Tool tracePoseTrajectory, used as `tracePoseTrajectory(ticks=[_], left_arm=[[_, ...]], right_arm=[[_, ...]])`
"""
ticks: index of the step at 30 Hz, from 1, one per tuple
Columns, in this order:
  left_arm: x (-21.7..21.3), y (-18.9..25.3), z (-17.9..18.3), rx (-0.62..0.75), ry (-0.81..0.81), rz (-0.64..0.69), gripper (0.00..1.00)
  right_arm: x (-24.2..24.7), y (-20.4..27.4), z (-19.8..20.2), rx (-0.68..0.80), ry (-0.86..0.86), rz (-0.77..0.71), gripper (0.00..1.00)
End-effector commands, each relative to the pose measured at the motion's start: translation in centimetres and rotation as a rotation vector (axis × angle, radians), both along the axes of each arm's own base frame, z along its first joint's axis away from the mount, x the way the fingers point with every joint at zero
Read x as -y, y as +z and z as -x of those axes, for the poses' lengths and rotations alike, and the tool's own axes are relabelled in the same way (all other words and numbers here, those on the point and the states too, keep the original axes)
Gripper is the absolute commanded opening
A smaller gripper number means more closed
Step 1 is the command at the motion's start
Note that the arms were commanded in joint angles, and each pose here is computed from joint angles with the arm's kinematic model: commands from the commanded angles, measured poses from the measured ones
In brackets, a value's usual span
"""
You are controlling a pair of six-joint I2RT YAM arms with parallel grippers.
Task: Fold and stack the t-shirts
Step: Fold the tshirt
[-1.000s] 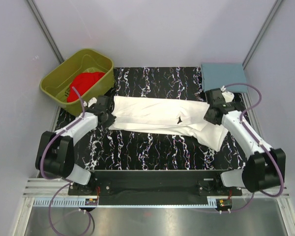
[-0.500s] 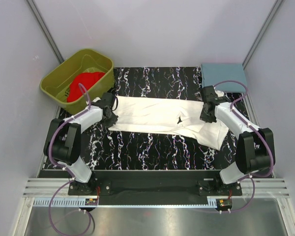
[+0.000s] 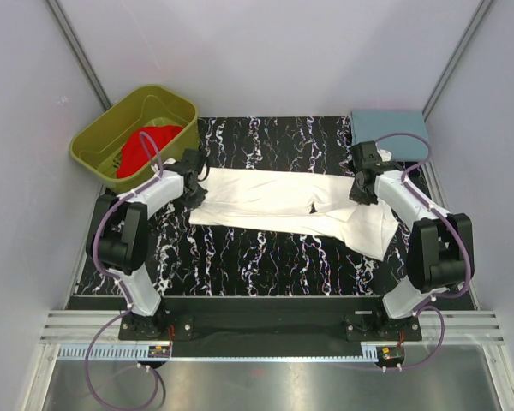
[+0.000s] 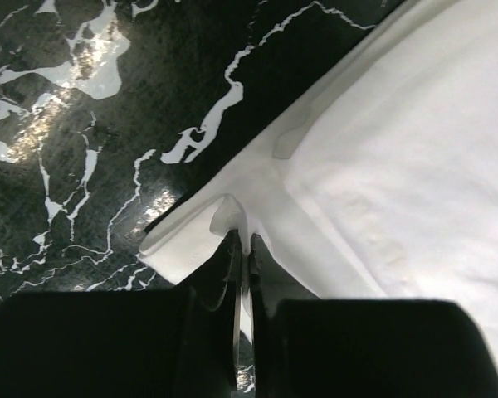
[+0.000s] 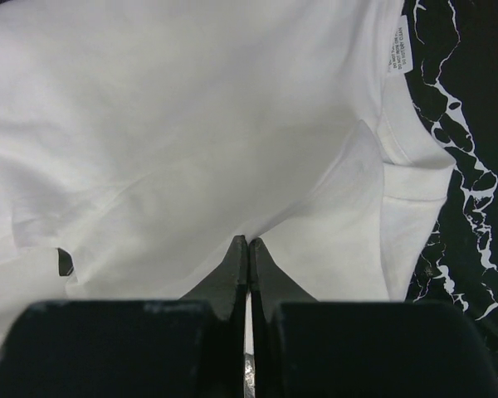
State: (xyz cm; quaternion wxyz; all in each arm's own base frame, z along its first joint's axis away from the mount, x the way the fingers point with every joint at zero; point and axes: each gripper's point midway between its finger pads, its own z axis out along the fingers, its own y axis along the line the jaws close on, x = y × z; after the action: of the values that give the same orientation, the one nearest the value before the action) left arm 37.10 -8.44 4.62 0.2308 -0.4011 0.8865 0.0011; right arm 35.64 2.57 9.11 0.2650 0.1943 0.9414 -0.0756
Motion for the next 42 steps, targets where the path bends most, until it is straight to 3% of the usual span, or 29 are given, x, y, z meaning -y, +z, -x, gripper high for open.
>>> tracePoseTrajectory(ticks=[1, 3, 7, 11, 16, 19, 23, 25, 27, 30, 34, 35, 40, 42], left_arm=[[-1.6, 1.0, -0.7, 0.004, 0.059, -0.082, 0.06], [-2.0, 1.1, -0.5, -0.008, 0.070, -0.102, 0.08], [-2.1, 1.4, -0.5, 0.003, 0.070, -0.107, 0.34], [-1.8, 2.1, -0.7, 0.043, 0.070, -0.086, 0.48], [-2.0, 4.4, -0.4, 0.093, 0.048, -0.146, 0.51], [-2.1, 5.9, 0.0, 0.117, 0.021, -0.190, 0.58], [-1.6, 5.7, 1.4, 0.106, 0.028, -0.138, 0.57], [-0.5, 5.6, 1.4, 0.153, -0.024, -0.099, 0.48], [1.0, 5.4, 1.7, 0.167, -0.111, -0.070, 0.33], [1.6, 4.9, 2.4, 0.179, -0.169, -0.086, 0.28], [0.7, 2.2, 3.6, 0.092, -0.188, -0.136, 0.61], [0.6, 1.9, 3.8, 0.078, -0.185, -0.142, 0.64], [1.6, 2.0, 3.4, 0.131, -0.097, 0.013, 0.66], [1.7, 2.2, 3.2, 0.147, -0.031, 0.054, 0.57]], right_arm=[[0.6, 1.1, -1.7, 0.049, -0.013, 0.000, 0.00], [1.0, 0.8, -1.5, 0.034, -0.030, 0.002, 0.00], [0.8, 0.7, -1.5, 0.044, -0.020, -0.028, 0.00], [-0.6, 0.5, -2.2, 0.073, 0.018, -0.098, 0.01], [-1.2, -0.4, -2.7, 0.041, 0.033, -0.120, 0.01], [-1.0, -0.5, -2.7, 0.033, 0.024, -0.109, 0.01], [-1.4, -0.6, -2.8, 0.034, 0.029, -0.132, 0.01], [-1.6, -0.5, -2.7, 0.037, 0.032, -0.145, 0.00], [-1.7, -0.4, -2.6, 0.041, 0.036, -0.148, 0.00], [-1.7, -0.1, -2.4, 0.047, 0.039, -0.150, 0.00], [-1.8, 0.2, -2.3, 0.054, 0.046, -0.151, 0.00], [-1.7, 0.2, -2.3, 0.055, 0.044, -0.152, 0.00], [-2.0, 0.3, -2.2, 0.065, 0.053, -0.166, 0.00], [-2.0, 0.2, -2.1, 0.062, 0.056, -0.168, 0.00]])
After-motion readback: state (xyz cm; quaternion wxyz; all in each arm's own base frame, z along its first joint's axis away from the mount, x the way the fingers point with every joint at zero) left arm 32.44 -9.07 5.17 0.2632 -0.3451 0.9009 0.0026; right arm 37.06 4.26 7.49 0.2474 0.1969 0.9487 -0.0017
